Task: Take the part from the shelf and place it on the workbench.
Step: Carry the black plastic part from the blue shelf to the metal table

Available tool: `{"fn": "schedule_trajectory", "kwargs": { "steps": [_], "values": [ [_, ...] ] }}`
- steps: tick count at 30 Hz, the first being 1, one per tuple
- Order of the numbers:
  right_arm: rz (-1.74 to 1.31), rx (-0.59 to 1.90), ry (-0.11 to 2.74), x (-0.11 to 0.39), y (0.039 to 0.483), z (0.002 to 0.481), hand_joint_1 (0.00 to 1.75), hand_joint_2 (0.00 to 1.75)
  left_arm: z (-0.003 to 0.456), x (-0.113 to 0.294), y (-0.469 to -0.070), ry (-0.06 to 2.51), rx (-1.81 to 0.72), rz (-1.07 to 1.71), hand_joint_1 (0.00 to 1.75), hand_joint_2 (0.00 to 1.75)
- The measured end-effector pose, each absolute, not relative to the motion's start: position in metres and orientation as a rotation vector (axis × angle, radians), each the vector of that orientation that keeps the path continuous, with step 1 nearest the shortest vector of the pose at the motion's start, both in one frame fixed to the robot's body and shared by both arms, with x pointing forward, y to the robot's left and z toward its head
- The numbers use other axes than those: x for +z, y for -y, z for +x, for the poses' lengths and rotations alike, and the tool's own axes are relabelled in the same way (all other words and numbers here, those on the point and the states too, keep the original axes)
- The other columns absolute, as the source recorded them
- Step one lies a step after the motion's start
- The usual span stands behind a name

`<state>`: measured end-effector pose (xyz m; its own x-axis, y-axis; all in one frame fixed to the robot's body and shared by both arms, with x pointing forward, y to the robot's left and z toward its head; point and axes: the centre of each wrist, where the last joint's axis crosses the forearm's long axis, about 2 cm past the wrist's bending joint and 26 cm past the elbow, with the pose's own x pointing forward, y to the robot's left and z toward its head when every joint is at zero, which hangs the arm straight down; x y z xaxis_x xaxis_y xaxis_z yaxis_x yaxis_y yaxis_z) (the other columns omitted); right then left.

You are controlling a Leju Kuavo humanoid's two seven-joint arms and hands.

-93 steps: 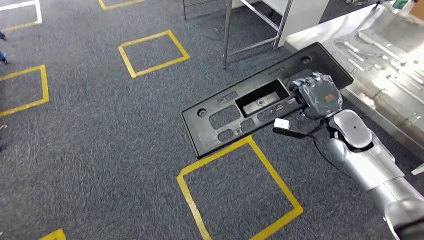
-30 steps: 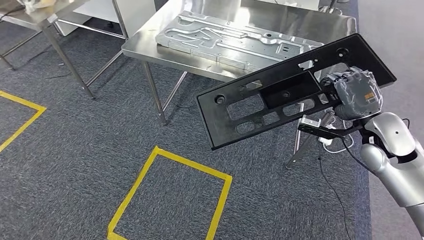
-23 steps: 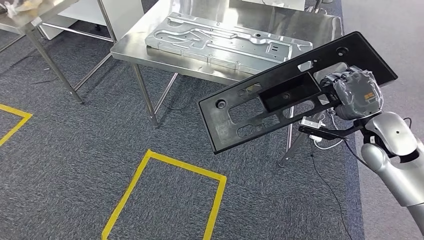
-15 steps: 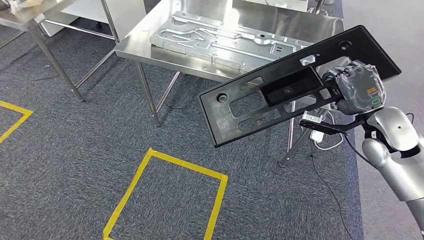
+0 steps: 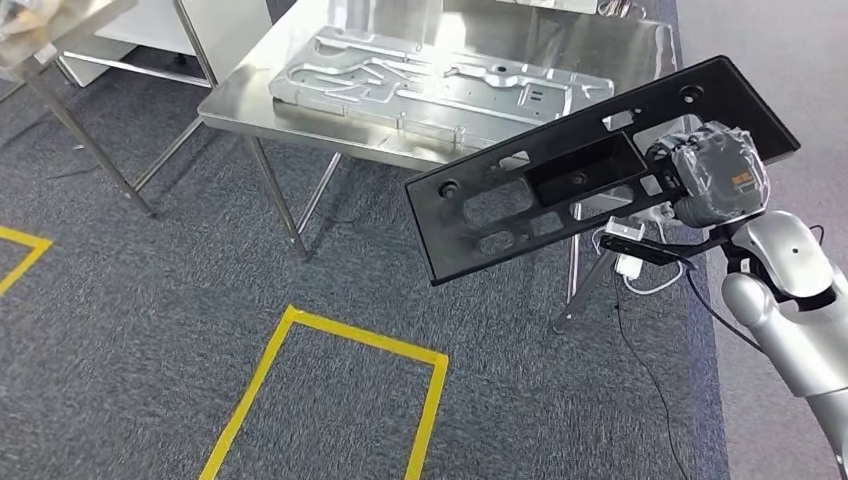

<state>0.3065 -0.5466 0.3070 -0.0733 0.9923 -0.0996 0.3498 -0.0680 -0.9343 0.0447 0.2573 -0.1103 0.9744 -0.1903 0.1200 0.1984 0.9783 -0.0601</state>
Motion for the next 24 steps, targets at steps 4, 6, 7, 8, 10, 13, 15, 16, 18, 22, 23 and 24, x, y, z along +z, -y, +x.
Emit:
{"fn": "schedule_trajectory", "kwargs": {
  "steps": [4, 6, 7, 8, 10, 13, 15, 16, 18, 22, 23, 24],
  "values": [
    [-1.48, 1.153, 1.493, 0.303, 0.546, 0.306, 1.75, 1.75, 0.043, -0.111, -0.257, 0.11, -0.197, -0.074, 0.0, 1.75],
    [-1.475, 1.154, 1.491, 0.302, 0.546, 0.306, 1.75, 1.75, 0.041, -0.111, -0.257, 0.108, -0.197, -0.073, 0.0, 1.75],
    [-1.475, 1.154, 1.49, 0.301, 0.546, 0.306, 1.75, 1.75, 0.041, -0.111, -0.257, 0.106, -0.197, -0.073, 0.0, 1.75],
    [-1.474, 1.153, 1.491, 0.301, 0.546, 0.306, 1.75, 1.75, 0.04, -0.111, -0.258, 0.104, -0.197, -0.072, 0.0, 1.75],
    [-1.474, 1.149, 1.493, 0.302, 0.546, 0.307, 1.75, 1.75, 0.039, -0.111, -0.259, 0.103, -0.197, -0.07, 0.0, 1.75],
    [-1.471, 1.149, 1.491, 0.301, 0.546, 0.308, 1.75, 1.75, 0.042, -0.111, -0.259, 0.11, -0.198, -0.069, 0.0, 1.75],
    [-1.475, 1.145, 1.494, 0.304, 0.546, 0.309, 1.75, 1.75, 0.042, -0.111, -0.259, 0.11, -0.199, -0.071, 0.0, 1.75],
    [-1.477, 1.141, 1.496, 0.305, 0.547, 0.31, 1.75, 1.75, 0.042, -0.111, -0.259, 0.11, -0.2, -0.071, 0.0, 1.75],
    [-1.475, 1.131, 1.494, 0.305, 0.548, 0.312, 1.75, 1.75, 0.042, -0.111, -0.259, 0.109, -0.203, -0.07, 0.0, 1.75],
    [-1.444, 1.129, 1.48, 0.299, 0.548, 0.317, 1.75, 1.75, 0.041, -0.111, -0.258, 0.106, -0.208, -0.073, 0.0, 1.75],
    [-1.436, 1.127, 1.48, 0.298, 0.547, 0.319, 1.75, 1.75, 0.041, -0.111, -0.258, 0.104, -0.208, -0.074, 0.0, 1.75],
    [-1.429, 1.124, 1.48, 0.296, 0.547, 0.321, 1.75, 1.75, 0.041, -0.111, -0.258, 0.103, -0.209, -0.074, 0.0, 1.75]
  ]
}}
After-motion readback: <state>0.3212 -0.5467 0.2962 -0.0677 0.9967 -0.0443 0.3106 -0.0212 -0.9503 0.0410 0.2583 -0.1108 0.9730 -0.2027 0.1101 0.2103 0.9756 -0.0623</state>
